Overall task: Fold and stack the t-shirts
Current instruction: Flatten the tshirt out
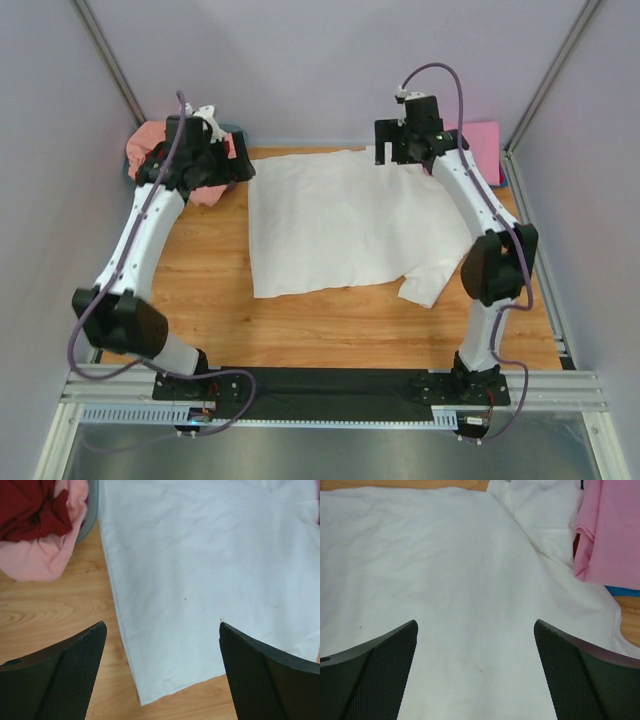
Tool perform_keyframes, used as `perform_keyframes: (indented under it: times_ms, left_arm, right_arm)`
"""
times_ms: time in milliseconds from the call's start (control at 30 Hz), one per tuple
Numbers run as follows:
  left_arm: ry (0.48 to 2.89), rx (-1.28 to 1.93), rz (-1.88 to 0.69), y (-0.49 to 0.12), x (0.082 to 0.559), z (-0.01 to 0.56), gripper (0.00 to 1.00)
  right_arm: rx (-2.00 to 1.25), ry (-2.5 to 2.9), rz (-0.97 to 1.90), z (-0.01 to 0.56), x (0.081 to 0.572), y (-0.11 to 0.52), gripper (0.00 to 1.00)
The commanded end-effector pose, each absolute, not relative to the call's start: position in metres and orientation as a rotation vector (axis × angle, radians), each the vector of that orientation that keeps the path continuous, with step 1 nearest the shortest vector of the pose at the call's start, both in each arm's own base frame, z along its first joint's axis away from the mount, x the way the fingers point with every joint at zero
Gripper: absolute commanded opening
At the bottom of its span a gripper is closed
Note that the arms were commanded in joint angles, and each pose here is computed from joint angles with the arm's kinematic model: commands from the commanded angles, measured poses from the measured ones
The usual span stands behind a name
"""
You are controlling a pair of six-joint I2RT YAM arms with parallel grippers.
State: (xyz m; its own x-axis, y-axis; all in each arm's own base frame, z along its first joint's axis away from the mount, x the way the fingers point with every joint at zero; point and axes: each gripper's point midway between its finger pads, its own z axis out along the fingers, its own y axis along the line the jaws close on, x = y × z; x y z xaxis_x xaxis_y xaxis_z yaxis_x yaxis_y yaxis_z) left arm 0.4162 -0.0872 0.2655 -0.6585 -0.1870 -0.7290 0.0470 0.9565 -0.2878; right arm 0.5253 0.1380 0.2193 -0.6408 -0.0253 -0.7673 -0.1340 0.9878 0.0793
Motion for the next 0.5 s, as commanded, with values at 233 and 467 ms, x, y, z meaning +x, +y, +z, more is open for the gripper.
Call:
perform_keyframes:
  times_ms: [233, 467]
  left_arm:
    - [2.482, -0.14, -0.485, -0.117, 0.292, 0.157, 0.91]
    - [2.673, -0.232, -0.465, -0.125, 0.244, 0.084, 0.89]
  right_arm:
    - [0.237, 2.366, 0.174, 0.195, 0.385, 0.099, 1.0]
    - [0.554, 2.377, 0.193, 0.14, 0.298, 0.075, 1.0]
